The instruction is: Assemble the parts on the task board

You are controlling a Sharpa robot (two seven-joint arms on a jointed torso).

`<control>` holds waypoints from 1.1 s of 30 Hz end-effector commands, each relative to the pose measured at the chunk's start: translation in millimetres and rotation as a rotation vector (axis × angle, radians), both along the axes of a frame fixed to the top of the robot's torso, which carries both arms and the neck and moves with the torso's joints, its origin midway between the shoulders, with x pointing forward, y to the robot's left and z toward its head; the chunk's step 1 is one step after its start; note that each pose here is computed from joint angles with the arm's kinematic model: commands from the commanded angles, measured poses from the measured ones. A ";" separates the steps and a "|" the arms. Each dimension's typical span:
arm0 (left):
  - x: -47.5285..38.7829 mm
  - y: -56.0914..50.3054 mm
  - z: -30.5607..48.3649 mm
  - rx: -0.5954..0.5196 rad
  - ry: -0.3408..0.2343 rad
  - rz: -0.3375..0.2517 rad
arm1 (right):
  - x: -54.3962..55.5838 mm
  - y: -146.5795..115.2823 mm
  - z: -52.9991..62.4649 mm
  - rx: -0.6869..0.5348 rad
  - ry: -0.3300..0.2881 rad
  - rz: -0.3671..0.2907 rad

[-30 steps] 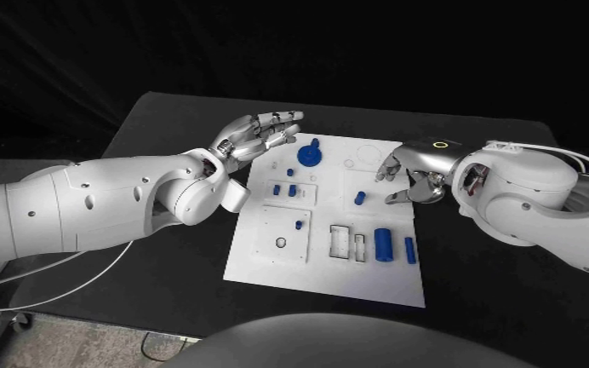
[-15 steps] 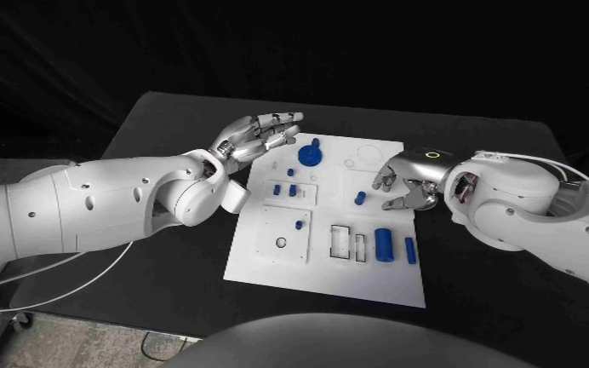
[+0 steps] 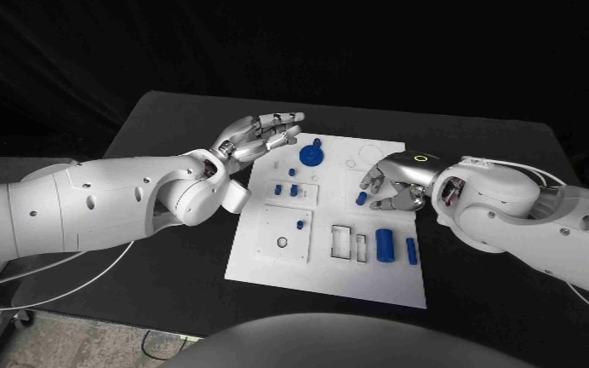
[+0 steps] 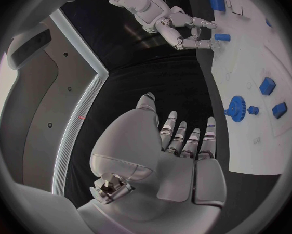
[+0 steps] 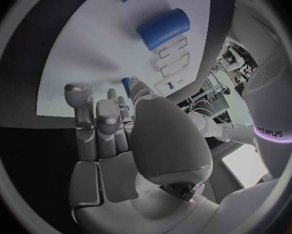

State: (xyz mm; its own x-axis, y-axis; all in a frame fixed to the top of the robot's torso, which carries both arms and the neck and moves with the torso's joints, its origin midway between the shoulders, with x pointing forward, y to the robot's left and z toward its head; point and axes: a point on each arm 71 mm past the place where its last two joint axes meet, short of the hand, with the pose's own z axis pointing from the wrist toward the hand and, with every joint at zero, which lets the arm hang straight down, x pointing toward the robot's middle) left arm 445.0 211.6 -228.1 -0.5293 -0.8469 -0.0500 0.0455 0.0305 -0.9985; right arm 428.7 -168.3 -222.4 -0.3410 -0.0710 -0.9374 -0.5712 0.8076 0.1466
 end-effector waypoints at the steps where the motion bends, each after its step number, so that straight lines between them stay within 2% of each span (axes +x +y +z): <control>1: -0.9 -1.7 0.7 -0.014 -0.003 -0.016 | 0.9 2.6 -0.7 0.028 -0.019 0.011; 18: -0.9 -2.8 -0.3 -0.015 0.002 -0.022 | 0.9 15.6 -15.4 0.052 0.000 0.031; 26: -1.2 -1.8 -2.9 -0.013 0.008 -0.020 | 1.3 16.8 -16.4 0.082 -0.026 0.024; 33: -2.6 -1.7 -6.5 -0.012 0.019 -0.021 | 1.8 17.3 -11.8 0.129 -0.084 0.021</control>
State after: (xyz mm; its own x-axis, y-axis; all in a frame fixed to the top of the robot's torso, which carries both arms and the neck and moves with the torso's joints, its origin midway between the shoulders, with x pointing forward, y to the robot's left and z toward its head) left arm 443.5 212.2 -234.5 -0.5300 -0.8469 -0.0437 0.0300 0.0327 -0.9990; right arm 429.8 -152.1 -239.3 -0.3136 0.0054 -0.9496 -0.5895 0.7829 0.1991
